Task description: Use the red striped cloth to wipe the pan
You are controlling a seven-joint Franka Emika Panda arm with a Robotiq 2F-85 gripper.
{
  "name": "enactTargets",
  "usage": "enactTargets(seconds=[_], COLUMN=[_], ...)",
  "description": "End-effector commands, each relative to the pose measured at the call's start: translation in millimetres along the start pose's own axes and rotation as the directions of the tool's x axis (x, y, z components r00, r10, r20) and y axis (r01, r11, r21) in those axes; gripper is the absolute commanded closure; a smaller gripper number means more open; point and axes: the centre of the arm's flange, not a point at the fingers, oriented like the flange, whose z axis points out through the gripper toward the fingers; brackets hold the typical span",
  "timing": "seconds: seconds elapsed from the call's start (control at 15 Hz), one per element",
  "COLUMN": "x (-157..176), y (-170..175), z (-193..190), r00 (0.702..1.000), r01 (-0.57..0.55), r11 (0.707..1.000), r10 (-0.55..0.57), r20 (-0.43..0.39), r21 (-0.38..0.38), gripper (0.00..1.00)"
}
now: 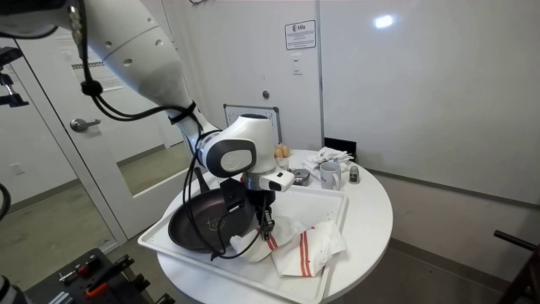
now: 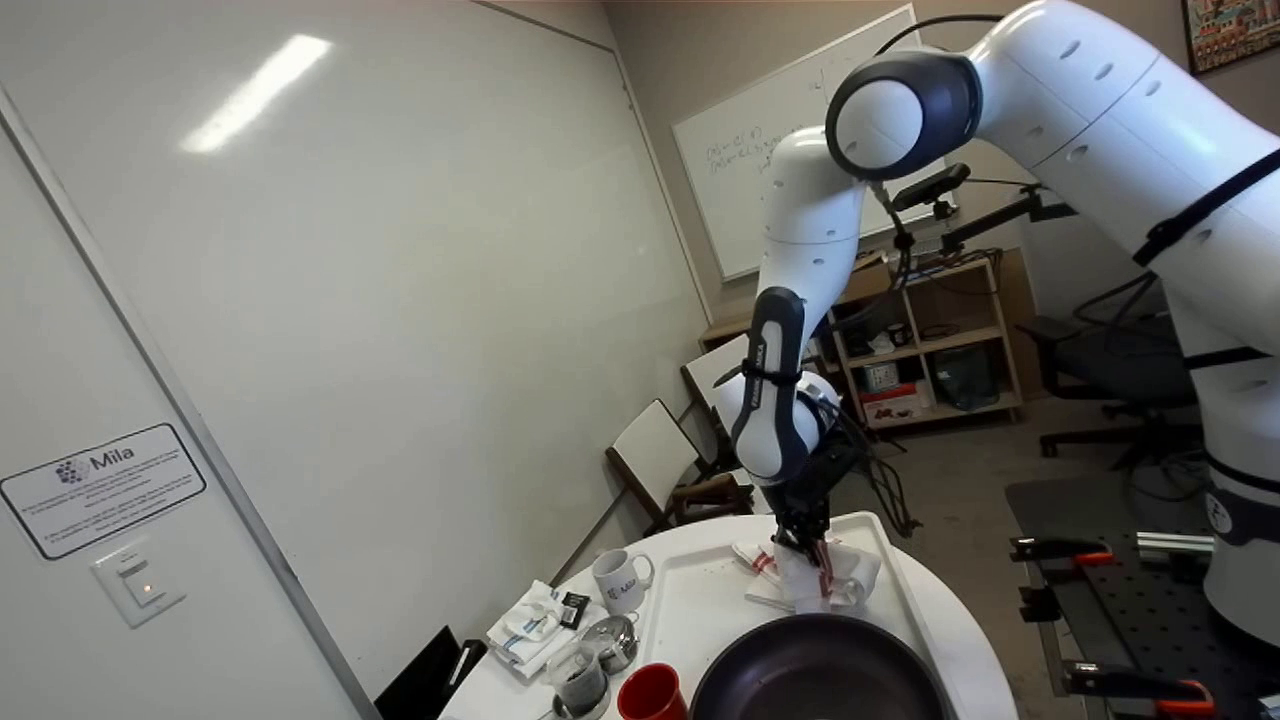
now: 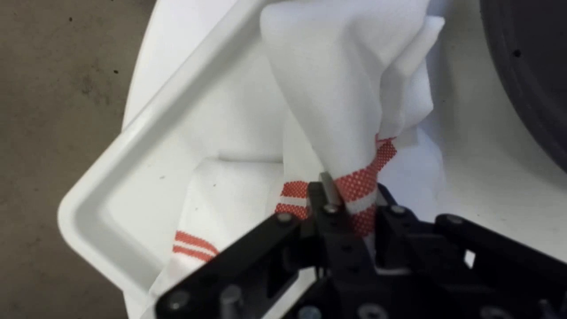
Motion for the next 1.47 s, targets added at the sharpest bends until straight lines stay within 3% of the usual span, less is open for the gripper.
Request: enactTargets(seconds=[0.0, 0.33, 0.73, 1.07, 1.4], x=[-51.8, -78.8, -100.6, -118.1, -125.6], y=[11.9, -16.6, -85.2, -143.0, -189.4], z=[-62.2, -107.8, -137.9, -137.5, -117.2], r00=[0.991, 0.946, 0.867, 0.812, 0.785], r01=[0.048, 0.178, 0.342, 0.449, 0.519], r11=[0.999, 0.983, 0.932, 0.880, 0.834], r10=[-0.050, -0.185, -0.361, -0.475, -0.551], r20=[-0.127, -0.267, -0.343, -0.339, -0.284], r21=[-0.022, -0.053, -0.118, -0.159, -0.185], gripper=[0.96, 0.96, 0.96, 0.96, 0.96])
